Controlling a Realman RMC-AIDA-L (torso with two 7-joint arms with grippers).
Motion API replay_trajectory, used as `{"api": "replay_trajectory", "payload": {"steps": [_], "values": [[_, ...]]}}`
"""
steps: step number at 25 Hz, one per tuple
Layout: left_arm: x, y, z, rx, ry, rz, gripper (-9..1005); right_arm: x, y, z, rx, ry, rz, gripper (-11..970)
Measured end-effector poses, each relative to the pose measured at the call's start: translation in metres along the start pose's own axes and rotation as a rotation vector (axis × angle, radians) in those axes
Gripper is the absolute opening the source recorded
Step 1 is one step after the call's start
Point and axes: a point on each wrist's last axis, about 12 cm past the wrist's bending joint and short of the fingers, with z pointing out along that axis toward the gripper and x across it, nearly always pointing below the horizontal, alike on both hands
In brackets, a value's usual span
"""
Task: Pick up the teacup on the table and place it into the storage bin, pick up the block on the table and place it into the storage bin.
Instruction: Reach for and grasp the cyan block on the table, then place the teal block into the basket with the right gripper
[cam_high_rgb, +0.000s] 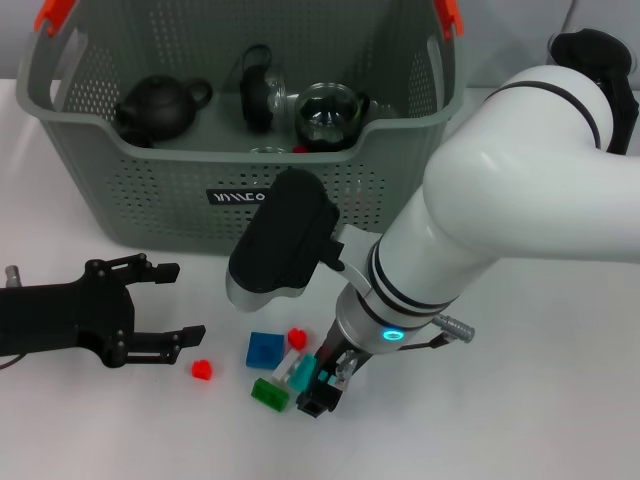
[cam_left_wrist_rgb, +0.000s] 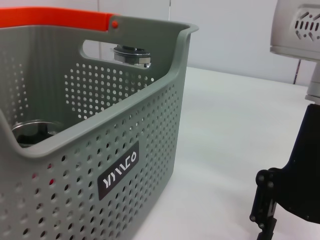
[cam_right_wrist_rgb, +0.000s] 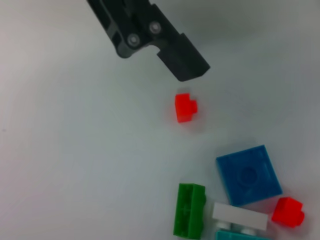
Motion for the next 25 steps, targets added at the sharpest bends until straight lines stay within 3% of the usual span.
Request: {"api": "replay_trajectory", "payload": {"steps": [9,14,20,25], "values": [[-0.001,0.000,0.000,0.000,-0.001,0.001,872,0.001,-0.001,-0.001,-0.003,0.012,0.012,538],[-0.001,0.000,0.000,0.000,-0.001,0.001,872,-0.001,0.002,-0.008,-0.008,0.005,-0.006,432],[0.000,0.001,-0.001,-0.003,0.001,-0.001,872,-0.004,0.002,-0.029,-0.005,-0.009,-0.011,432],[0.000,0.001,-0.002,-0.006,0.002,-0.001,872,-0.010,0.005,-0.065,0.022,-0.071,-0.027,431]]}}
